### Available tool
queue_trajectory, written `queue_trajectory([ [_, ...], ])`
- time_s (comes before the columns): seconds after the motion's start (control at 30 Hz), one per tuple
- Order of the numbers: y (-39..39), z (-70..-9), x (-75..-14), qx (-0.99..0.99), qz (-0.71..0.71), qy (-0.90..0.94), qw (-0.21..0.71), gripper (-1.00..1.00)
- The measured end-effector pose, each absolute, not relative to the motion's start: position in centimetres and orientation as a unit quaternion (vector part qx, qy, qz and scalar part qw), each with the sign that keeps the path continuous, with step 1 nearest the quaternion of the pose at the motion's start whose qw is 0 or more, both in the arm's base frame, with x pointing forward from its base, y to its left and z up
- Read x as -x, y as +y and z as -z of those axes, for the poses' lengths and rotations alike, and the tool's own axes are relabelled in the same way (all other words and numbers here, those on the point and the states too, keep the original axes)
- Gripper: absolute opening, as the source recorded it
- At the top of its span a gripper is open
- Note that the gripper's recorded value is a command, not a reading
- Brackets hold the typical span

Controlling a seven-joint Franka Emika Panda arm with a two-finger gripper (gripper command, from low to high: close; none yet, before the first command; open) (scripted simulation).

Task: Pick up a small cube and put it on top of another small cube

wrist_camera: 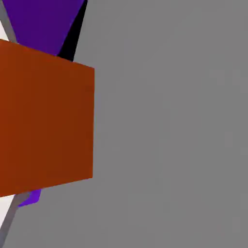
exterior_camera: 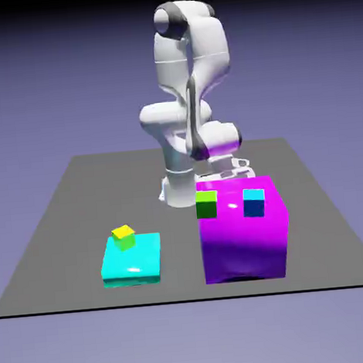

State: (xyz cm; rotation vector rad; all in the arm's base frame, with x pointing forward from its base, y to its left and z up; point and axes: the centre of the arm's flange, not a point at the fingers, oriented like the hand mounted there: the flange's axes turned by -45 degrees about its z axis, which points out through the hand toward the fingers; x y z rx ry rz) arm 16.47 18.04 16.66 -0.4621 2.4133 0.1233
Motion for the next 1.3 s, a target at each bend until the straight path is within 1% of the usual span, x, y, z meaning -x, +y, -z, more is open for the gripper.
queue_trajectory([
  [0.13,25.1,-18.9,-17.7,0.178,-0.082,0.904,0.379,-1.0],
  [0.3,34.8,-23.8,-18.2,0.151,-0.147,0.877,0.431,-1.0],
  [0.57,39.1,-30.3,-25.9,-0.031,-0.123,0.854,0.505,-1.0],
  [0.77,37.4,-33.9,-32.8,-0.18,-0.05,0.832,0.523,-1.0],
  [0.93,34.7,-36.6,-37.8,-0.296,0.018,0.809,0.508,-1.0],
  [1.1,31.1,-38.8,-41.7,-0.402,0.087,0.785,0.463,-1.0],
  [1.3,26.6,-41.0,-44.9,-0.511,0.159,0.757,0.375,-1.0],
])
